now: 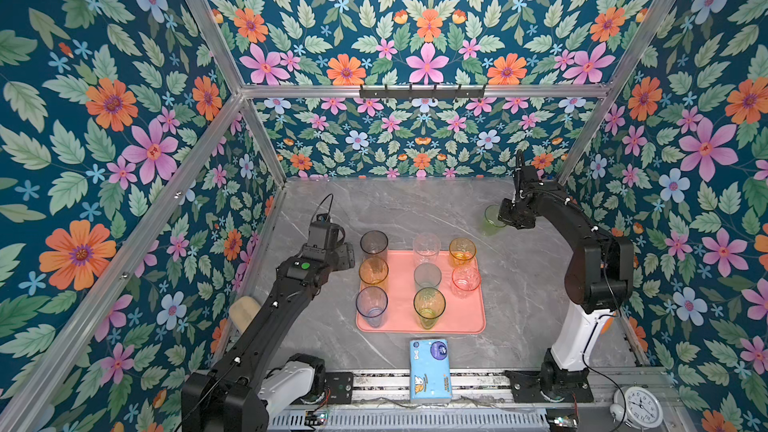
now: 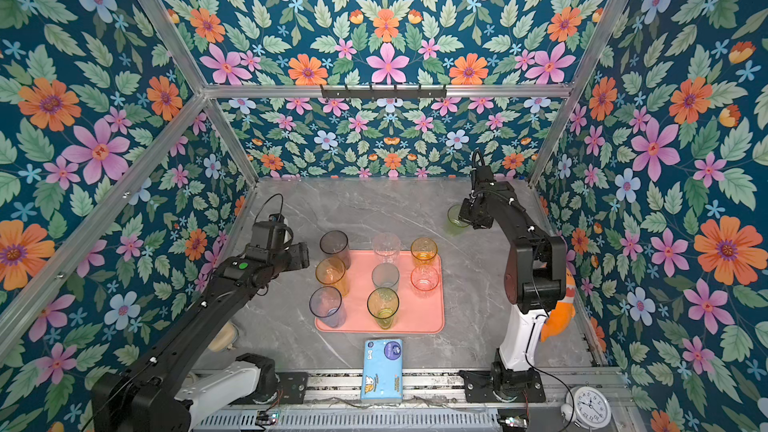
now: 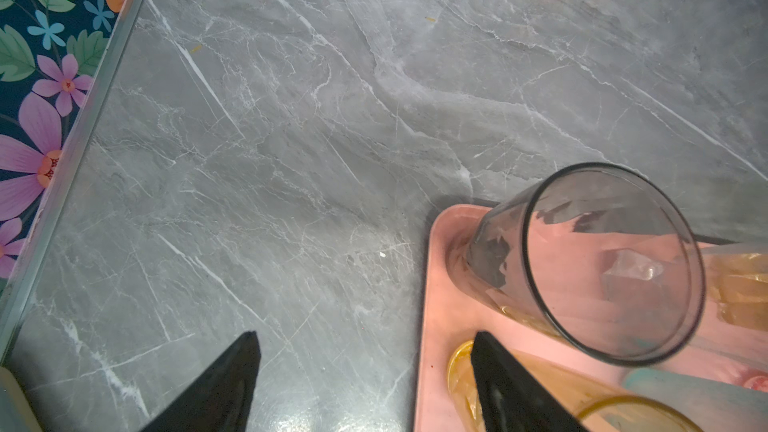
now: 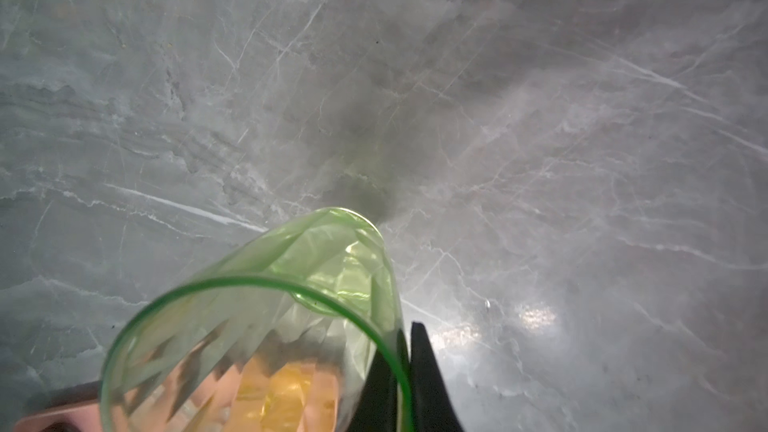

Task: Place the glasses into the tray
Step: 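Carry the green cup with the right gripper to the tray's near corner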

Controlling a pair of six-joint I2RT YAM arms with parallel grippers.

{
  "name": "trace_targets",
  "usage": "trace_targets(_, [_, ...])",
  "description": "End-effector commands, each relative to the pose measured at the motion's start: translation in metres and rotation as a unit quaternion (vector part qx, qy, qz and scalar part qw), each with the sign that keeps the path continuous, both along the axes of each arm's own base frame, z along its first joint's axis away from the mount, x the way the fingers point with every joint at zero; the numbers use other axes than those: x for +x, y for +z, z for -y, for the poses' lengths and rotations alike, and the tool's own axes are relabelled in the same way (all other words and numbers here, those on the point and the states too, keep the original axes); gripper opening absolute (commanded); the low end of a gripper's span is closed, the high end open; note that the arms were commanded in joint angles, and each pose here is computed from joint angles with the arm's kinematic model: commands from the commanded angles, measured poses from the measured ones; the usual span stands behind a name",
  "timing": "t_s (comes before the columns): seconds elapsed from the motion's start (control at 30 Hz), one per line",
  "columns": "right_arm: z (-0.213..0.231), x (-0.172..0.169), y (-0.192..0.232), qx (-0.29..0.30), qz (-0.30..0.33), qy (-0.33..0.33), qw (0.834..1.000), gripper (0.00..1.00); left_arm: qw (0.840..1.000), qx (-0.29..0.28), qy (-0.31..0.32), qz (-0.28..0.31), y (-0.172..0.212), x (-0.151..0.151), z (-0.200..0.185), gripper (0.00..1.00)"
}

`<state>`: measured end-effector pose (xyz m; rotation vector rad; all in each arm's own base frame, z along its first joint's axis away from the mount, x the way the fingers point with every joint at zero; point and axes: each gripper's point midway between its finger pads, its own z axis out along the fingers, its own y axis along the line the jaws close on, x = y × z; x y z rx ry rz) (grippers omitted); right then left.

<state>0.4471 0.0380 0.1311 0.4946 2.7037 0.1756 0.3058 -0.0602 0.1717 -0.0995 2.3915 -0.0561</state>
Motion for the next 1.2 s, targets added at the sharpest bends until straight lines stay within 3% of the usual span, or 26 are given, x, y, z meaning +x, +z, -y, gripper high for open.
trace_targets(0.0, [-0.009, -0.016, 0.007, 0.017, -0.001, 0.013, 1.000, 0.00, 1.000, -0.001, -0.004, 0.007, 0.004, 0.002, 0.001, 0.83])
trace_targets(0.57, [-0.032, -0.092, 0.031, 0.013, 0.011, 0.047, 0.999, 0.00, 1.000, -0.008, -0.006, 0.010, 0.005, 0.000, 0.003, 0.83])
trace_targets(1.17, [-0.031, -0.143, 0.043, 0.003, 0.002, 0.060, 0.998, 0.00, 1.000, -0.012, -0.007, 0.011, 0.005, 0.000, 0.004, 0.83])
